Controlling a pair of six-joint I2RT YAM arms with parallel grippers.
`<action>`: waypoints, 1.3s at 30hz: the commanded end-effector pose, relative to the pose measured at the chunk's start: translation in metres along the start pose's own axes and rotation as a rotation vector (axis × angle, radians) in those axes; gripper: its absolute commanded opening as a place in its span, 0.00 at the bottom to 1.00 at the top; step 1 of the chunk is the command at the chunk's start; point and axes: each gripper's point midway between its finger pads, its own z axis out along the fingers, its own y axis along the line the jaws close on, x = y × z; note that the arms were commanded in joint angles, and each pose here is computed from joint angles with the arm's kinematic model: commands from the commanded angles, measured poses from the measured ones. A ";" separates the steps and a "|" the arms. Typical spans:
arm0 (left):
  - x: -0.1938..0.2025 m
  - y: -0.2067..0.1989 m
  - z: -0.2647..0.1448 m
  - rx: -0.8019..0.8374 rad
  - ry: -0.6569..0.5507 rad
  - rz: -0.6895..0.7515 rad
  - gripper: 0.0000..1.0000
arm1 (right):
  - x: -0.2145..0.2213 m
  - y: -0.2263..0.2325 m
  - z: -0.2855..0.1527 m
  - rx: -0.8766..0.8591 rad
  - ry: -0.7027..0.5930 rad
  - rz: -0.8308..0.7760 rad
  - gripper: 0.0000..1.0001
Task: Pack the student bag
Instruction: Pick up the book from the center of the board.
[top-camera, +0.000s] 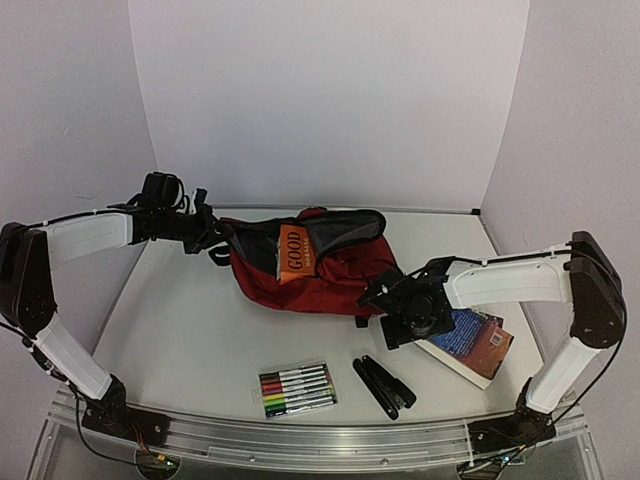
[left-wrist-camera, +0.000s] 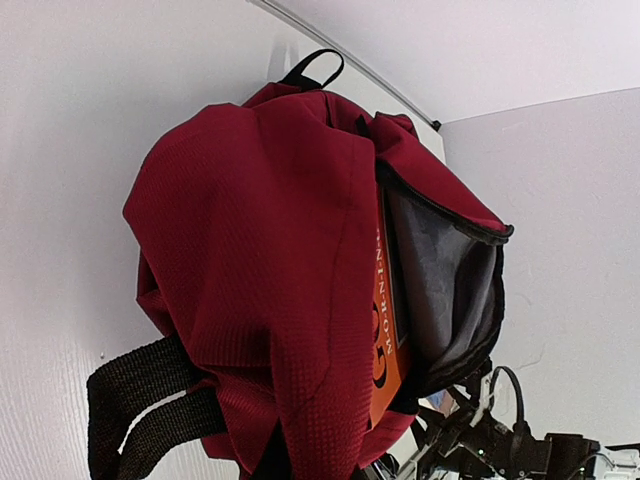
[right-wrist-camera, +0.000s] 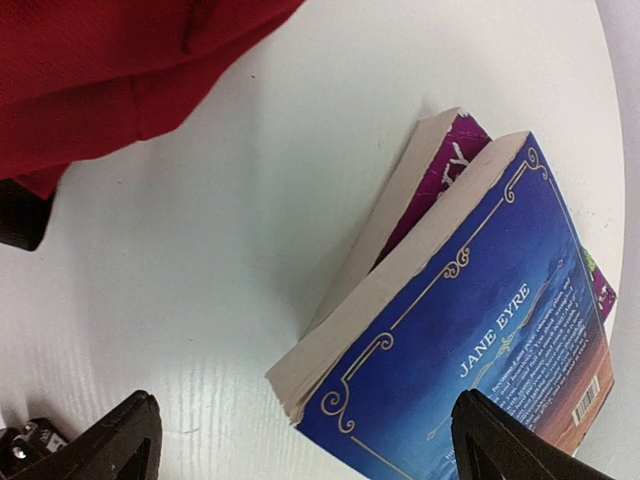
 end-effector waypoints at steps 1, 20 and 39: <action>-0.011 -0.034 -0.026 0.073 -0.047 0.086 0.00 | 0.003 -0.014 0.010 0.126 -0.005 -0.010 0.98; -0.004 -0.015 -0.038 0.040 -0.054 0.043 0.00 | -0.001 -0.014 0.044 0.313 -0.033 -0.032 0.43; 0.015 0.063 -0.043 -0.211 -0.160 -0.036 0.71 | -0.102 -0.027 -0.130 -0.209 -0.363 0.260 0.00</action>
